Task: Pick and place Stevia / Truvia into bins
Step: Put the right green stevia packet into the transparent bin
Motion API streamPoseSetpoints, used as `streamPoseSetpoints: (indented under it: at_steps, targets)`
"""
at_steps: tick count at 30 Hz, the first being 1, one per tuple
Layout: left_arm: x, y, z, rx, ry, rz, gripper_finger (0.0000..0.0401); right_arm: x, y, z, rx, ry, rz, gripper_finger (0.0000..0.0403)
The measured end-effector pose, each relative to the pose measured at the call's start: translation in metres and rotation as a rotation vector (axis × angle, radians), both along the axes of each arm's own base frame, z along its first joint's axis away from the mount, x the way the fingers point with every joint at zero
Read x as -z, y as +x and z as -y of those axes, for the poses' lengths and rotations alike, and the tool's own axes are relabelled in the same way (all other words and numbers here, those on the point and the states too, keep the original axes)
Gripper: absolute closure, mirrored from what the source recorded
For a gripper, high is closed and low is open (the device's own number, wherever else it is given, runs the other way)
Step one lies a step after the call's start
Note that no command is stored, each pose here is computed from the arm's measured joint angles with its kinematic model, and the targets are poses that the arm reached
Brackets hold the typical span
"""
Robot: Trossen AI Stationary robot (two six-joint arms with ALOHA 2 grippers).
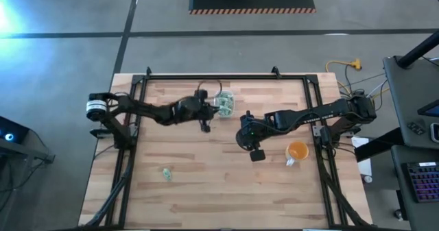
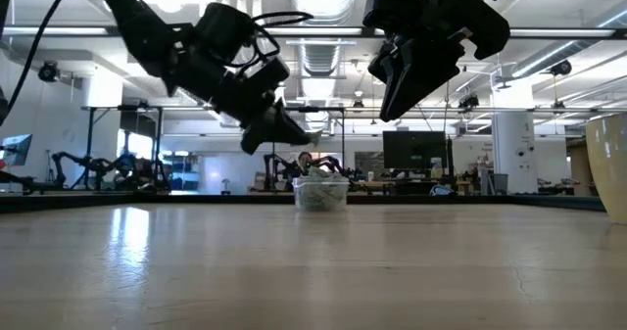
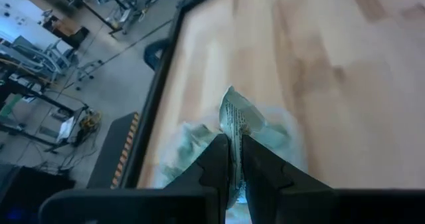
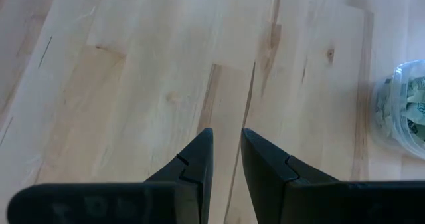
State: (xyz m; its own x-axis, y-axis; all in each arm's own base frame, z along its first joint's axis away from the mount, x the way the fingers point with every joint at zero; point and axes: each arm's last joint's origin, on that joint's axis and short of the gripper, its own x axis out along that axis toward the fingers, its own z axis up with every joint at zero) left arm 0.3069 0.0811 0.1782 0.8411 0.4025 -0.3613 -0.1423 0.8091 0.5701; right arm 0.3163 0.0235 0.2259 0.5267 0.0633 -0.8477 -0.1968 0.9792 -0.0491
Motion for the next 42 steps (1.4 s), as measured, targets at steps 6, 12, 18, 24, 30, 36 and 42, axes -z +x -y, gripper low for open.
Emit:
streamPoseSetpoints:
  at_steps: [6,12,18,24,30,36,42]
  targets:
    - [-0.018,0.001,-0.034,0.027,-0.033,0.071,0.0382,0.001,0.000,0.000,0.000,-0.001,-0.002,0.0335]
    - [-0.036,0.003,-0.055,0.035,-0.078,0.153,0.0382,0.001,0.000,0.000,-0.006,-0.005,-0.002,0.0335]
    - [-0.034,0.010,-0.071,0.066,-0.112,0.140,0.0382,0.001,0.000,0.000,-0.006,-0.005,0.002,0.0335]
    - [-0.021,0.022,-0.088,0.040,-0.188,0.028,0.0382,0.002,0.000,0.000,-0.006,-0.005,0.003,0.0335]
    - [-0.012,0.037,-0.109,0.036,-0.302,-0.051,0.0382,0.003,0.000,0.001,-0.011,-0.009,0.002,0.0335]
    - [-0.011,0.039,-0.121,0.015,-0.391,-0.101,0.0382,0.004,-0.001,0.001,-0.014,-0.011,0.000,0.0335]
    - [-0.011,0.035,-0.127,0.028,-0.495,-0.083,0.0382,0.005,-0.001,0.001,-0.023,-0.016,-0.002,0.0335]
